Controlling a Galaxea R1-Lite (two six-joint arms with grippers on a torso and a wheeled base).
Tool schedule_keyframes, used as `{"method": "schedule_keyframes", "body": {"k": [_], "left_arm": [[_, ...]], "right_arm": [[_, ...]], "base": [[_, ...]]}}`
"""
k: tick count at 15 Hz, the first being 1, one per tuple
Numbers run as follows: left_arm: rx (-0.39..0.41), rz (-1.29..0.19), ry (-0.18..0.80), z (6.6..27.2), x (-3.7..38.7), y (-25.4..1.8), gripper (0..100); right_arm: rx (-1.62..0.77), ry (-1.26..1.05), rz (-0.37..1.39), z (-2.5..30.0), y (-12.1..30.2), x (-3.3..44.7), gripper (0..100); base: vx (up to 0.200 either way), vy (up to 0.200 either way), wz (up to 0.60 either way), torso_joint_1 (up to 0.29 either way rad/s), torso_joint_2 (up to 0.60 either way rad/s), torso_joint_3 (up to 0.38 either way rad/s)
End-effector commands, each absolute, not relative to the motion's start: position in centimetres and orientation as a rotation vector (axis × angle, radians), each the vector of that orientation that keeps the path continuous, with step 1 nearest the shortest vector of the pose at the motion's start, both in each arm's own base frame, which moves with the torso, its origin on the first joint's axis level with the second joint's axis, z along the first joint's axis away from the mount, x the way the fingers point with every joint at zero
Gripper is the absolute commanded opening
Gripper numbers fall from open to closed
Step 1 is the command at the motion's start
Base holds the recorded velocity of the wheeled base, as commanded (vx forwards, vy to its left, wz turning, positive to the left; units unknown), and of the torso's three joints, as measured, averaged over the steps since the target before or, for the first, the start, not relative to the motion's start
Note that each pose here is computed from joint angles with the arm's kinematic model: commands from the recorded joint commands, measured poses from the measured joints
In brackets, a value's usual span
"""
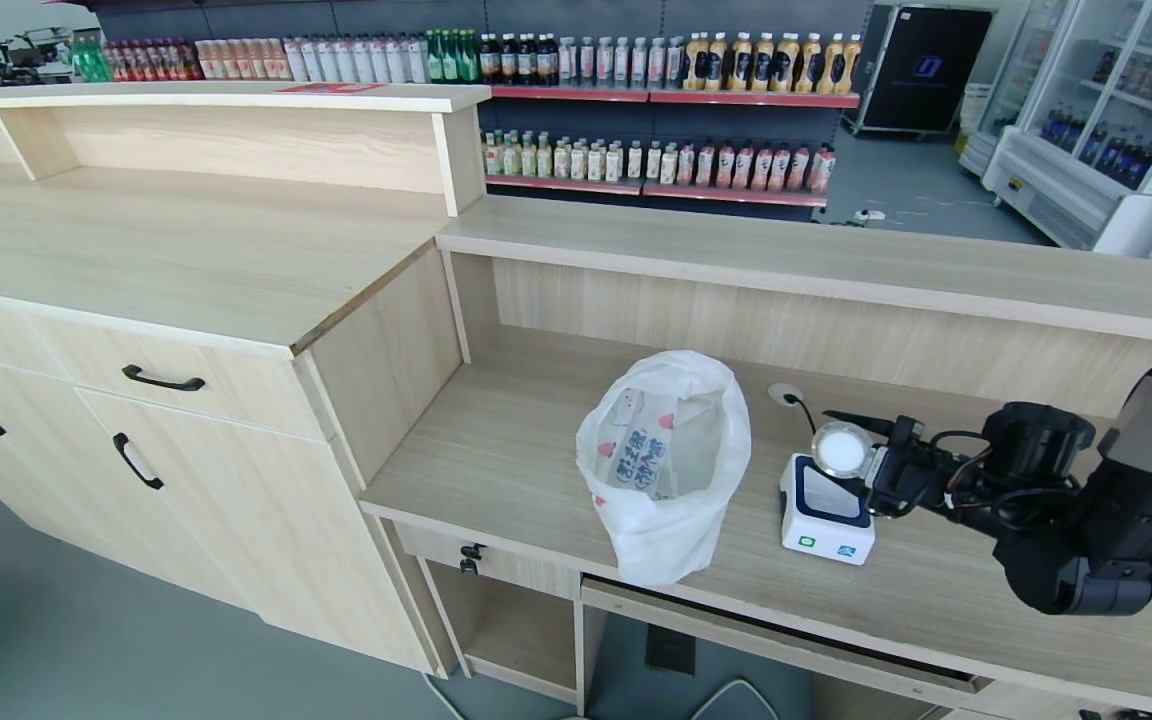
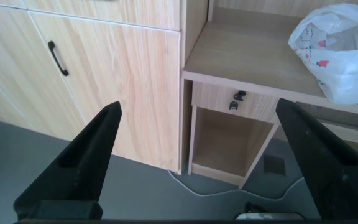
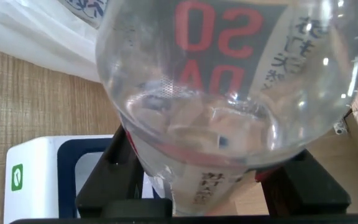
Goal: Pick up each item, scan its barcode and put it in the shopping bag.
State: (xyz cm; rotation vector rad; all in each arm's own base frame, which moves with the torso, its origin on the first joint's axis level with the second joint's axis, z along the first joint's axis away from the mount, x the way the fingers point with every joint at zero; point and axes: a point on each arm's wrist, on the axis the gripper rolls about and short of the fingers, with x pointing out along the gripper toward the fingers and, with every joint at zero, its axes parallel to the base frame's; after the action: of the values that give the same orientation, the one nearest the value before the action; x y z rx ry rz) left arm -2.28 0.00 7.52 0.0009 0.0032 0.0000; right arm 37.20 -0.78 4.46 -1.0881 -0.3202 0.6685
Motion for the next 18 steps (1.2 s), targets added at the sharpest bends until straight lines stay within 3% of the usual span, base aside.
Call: {"method": "schedule_keyframes", "body": {"k": [1, 14, 15, 18], "left_arm": [[0.000, 0.000, 0.003, 7.5, -2.3, 0.0, 100], [0.000, 0.000, 0.003, 7.5, -2.3, 0.0, 100], [0.002, 0.000, 0.003, 7.5, -2.3, 0.0, 100], [0.002, 0.000, 0.003, 7.5, -2.3, 0.0, 100]], "right_arm": [[-1.079, -0.309, 0.687, 3.6, -0.7, 37.3, 0], [-1.047, -0.338, 0.712, 3.5, 0.8, 38.5, 0], [-1.038, -0.348, 0.704, 4.3, 0.8, 38.4, 0], [-0.778, -0.382, 0.584, 13.3, 1.2, 36.0, 0]], "base": [[0.000, 0.000, 0.00, 0.000, 0.00, 0.000], [0.000, 0.000, 0.00, 0.000, 0.00, 0.000], [0.000, 0.000, 0.00, 0.000, 0.00, 0.000], [0.000, 0.000, 0.00, 0.000, 0.00, 0.000]]}}
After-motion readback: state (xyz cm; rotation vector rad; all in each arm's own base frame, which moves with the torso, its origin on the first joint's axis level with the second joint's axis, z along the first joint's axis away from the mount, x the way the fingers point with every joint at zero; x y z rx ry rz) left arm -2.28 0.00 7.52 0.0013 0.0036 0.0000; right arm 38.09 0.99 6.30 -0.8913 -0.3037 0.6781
